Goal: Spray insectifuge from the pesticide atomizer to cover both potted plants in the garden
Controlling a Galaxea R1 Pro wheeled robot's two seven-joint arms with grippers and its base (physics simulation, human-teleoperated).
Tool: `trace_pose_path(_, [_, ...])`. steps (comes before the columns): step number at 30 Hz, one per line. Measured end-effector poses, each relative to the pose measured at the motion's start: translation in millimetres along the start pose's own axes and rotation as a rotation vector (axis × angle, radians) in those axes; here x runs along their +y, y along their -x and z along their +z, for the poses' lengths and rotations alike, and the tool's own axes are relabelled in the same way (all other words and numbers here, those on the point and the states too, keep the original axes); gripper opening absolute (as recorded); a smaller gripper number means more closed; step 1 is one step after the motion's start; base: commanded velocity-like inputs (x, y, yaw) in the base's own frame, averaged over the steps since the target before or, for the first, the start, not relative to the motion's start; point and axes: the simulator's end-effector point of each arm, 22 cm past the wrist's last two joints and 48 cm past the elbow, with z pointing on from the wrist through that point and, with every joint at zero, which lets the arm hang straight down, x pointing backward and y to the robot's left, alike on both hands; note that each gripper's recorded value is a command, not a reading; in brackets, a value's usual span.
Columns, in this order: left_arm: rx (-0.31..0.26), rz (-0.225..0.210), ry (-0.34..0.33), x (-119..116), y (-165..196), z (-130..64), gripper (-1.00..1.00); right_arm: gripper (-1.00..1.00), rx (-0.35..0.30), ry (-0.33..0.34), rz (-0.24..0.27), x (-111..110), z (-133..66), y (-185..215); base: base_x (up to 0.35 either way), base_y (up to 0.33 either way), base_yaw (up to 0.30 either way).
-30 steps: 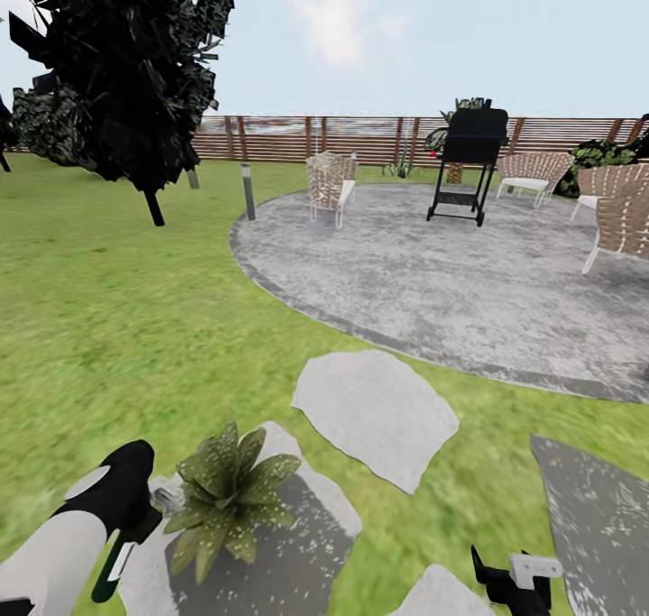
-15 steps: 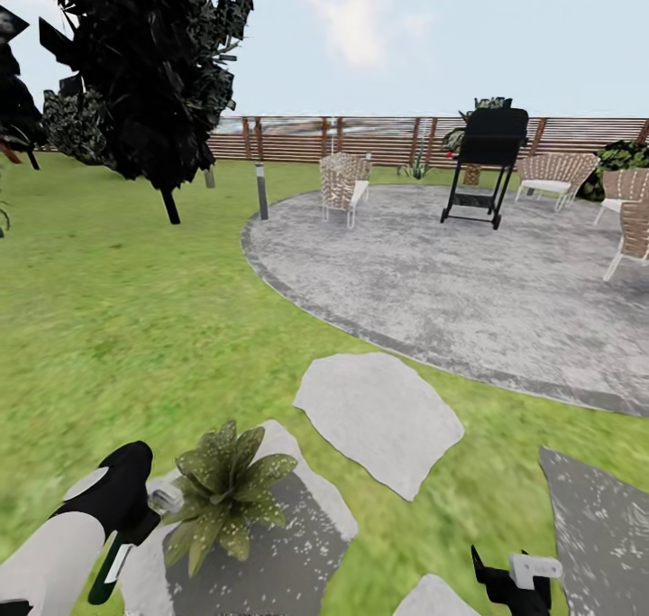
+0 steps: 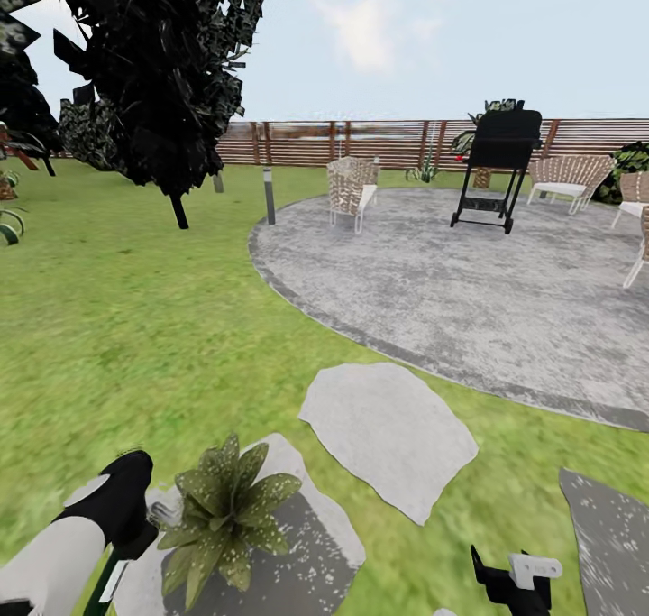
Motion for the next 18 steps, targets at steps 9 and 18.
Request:
trace_pose_path(9, [0.034,0.007,-0.025,-10,-13,12.3,-1.00,1.00,-0.001,0.000,0.000,0,-0.1,1,0.091,0.000,0.000])
trace_pose_path(18, [0.036,0.018,-0.019,-11,-12,12.0,-1.00,1.00,-0.001,0.000,0.000,0,0.1,0,0.045,0.000,0.000])
